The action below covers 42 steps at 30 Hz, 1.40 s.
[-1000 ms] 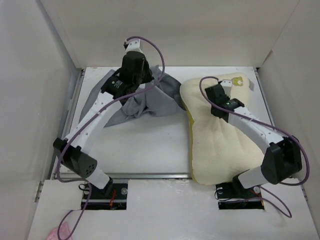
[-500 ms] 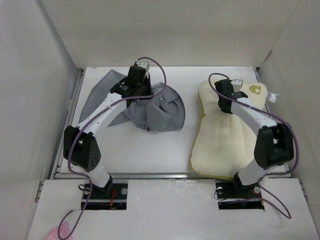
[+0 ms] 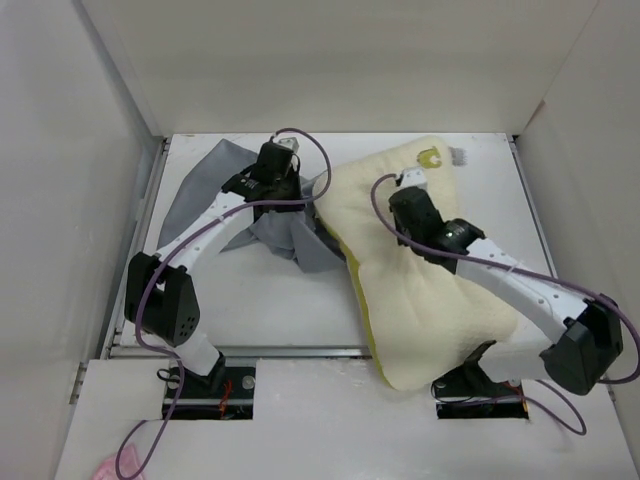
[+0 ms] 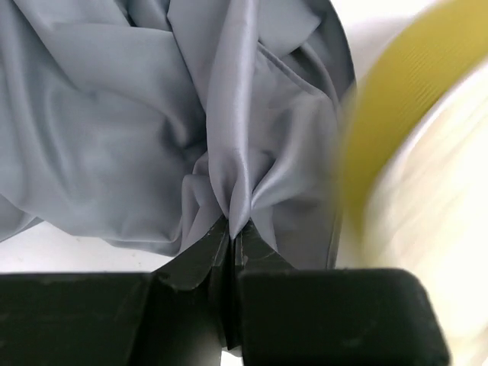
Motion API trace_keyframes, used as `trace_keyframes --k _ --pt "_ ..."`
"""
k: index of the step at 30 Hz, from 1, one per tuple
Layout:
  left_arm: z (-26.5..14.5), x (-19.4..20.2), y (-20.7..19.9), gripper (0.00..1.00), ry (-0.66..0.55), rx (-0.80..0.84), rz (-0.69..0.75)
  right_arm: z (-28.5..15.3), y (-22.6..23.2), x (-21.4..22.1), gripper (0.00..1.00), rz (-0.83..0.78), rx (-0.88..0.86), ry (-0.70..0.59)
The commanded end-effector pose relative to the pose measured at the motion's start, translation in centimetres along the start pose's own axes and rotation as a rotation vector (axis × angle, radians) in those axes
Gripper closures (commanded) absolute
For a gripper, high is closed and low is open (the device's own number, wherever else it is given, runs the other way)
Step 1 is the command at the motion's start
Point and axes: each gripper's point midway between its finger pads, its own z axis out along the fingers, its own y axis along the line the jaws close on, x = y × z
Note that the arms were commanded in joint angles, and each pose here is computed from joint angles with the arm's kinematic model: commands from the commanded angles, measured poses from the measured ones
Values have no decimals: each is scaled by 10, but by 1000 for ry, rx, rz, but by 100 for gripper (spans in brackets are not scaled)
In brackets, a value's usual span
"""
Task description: Put the pillow into the pillowcase
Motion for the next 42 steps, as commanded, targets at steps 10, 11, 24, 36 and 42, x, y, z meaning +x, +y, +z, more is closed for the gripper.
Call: trace_keyframes --k 10,11,24,36,42 --pt "-69 -52 -15 100 -209 33 -70 15 65 77 100 -120 -14 165" --pt "-71 -47 -17 100 -204 38 -65 18 58 74 100 -120 38 153" --pt "-69 -6 -44 94 -100 126 -17 -9 124 17 100 -103 -251 -58" --pt "-63 -51 -32 0 -165 -88 100 -10 133 35 17 -134 -351 -80" --pt "14 -77 -10 0 -46 -186 177 -20 110 9 0 -39 -294 -128"
